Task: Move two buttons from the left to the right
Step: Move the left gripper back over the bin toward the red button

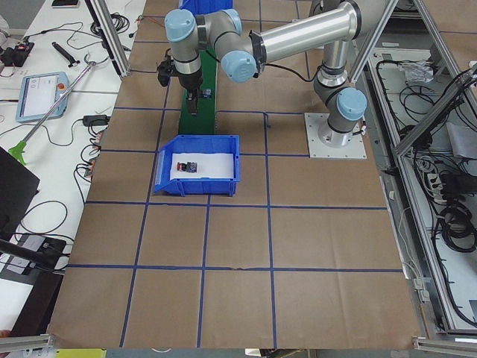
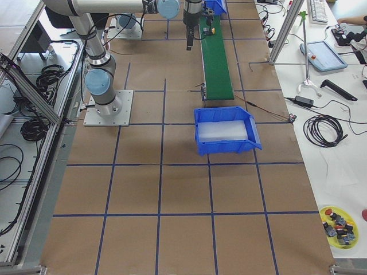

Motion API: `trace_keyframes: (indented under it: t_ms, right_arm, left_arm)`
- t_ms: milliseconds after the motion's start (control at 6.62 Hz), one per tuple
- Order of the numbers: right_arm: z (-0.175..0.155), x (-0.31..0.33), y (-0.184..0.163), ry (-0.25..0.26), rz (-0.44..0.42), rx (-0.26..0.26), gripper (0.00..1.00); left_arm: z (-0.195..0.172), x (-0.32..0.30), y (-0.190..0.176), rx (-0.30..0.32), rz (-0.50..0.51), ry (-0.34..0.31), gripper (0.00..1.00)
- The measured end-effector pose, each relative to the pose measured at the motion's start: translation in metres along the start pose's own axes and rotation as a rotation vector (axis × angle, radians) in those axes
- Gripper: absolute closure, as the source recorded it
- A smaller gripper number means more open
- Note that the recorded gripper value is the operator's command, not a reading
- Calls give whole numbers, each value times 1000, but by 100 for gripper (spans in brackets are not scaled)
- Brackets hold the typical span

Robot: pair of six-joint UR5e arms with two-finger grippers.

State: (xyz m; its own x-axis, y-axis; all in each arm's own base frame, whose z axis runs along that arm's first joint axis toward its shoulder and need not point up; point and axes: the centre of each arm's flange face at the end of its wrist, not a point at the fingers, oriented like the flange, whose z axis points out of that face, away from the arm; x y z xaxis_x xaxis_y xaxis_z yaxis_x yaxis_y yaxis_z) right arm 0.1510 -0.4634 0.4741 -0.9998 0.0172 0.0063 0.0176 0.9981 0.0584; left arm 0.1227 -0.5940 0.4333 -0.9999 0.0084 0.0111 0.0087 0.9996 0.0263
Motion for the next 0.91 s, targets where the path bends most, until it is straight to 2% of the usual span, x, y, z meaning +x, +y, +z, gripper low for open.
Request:
trace_keyframes:
  t_ms: [302, 907]
  right_arm:
    - [0, 0, 0, 0, 0, -1, 0]
    - [0, 0, 0, 0, 0, -1, 0]
  left_arm:
    - [15, -45, -2, 9, -15, -1, 1]
    - [63, -70, -24, 27, -7, -10, 1]
